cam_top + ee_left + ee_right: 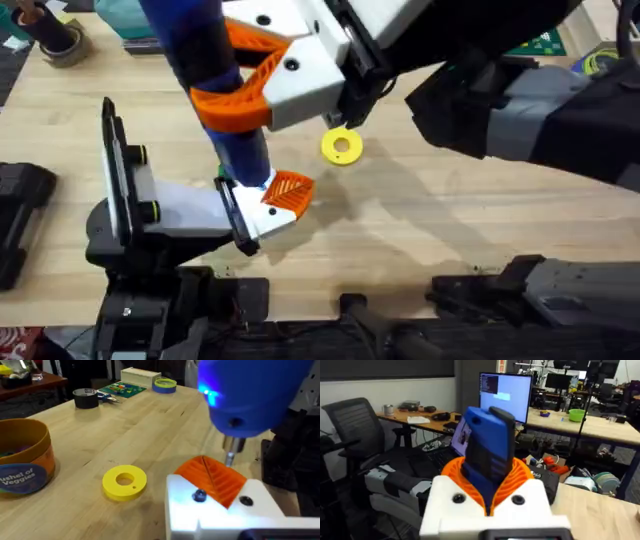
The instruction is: Pick up the gripper from the table and insert it into the empty holder that is missing its gripper. Then pick up a screw, insert it into the mounting hole, and use the screwdriver to tighten it. Finally, clean up the table by picking up the vegetable and placing it into the bucket.
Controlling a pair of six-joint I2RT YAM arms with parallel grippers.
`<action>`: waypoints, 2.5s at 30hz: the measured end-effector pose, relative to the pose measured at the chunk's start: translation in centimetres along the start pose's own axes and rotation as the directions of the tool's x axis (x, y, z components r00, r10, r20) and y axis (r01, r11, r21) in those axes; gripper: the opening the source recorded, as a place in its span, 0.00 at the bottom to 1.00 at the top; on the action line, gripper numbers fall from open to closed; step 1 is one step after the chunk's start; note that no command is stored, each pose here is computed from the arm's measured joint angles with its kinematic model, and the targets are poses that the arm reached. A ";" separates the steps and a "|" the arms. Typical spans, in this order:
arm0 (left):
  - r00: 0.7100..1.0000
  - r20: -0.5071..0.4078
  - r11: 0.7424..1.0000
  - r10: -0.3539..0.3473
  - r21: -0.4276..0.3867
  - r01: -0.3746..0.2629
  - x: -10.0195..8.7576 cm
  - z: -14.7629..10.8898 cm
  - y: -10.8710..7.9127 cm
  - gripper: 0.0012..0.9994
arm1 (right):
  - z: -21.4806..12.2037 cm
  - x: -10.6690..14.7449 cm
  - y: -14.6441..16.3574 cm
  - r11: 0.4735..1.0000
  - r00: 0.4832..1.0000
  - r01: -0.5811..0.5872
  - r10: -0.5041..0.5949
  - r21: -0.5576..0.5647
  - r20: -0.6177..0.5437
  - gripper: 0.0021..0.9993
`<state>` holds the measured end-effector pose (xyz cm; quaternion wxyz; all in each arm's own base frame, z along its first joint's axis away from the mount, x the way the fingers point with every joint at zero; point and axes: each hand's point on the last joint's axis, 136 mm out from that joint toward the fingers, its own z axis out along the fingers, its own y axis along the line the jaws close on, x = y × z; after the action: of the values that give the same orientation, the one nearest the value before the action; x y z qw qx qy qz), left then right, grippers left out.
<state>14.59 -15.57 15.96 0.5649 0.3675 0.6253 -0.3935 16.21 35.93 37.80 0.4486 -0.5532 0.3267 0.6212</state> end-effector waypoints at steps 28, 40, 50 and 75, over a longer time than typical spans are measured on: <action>1.000 0.000 1.000 0.000 0.000 0.000 0.0 0.0 0.0 0.00 | -0.4 1.5 0.5 0.999 0.999 0.050 -0.050 0.009 0.004 0.02; 1.000 0.000 1.000 0.000 0.000 0.000 0.0 0.0 0.0 0.00 | -0.6 1.8 0.1 0.999 0.999 0.049 -0.049 0.023 -0.004 0.02; 1.000 0.000 1.000 0.000 0.000 0.000 0.0 0.0 0.0 0.00 | -0.7 1.8 0.0 0.998 0.999 0.049 -0.049 0.028 -0.005 0.02; 1.000 0.000 1.000 0.000 0.000 0.000 0.0 0.0 0.0 0.00 | -0.7 2.5 -0.6 0.999 1.000 0.029 -0.029 0.044 -0.007 0.02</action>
<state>14.59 -15.57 15.96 0.5649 0.3675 0.6253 -0.3935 17.12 36.01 35.32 0.4685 -0.5498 0.3338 0.6056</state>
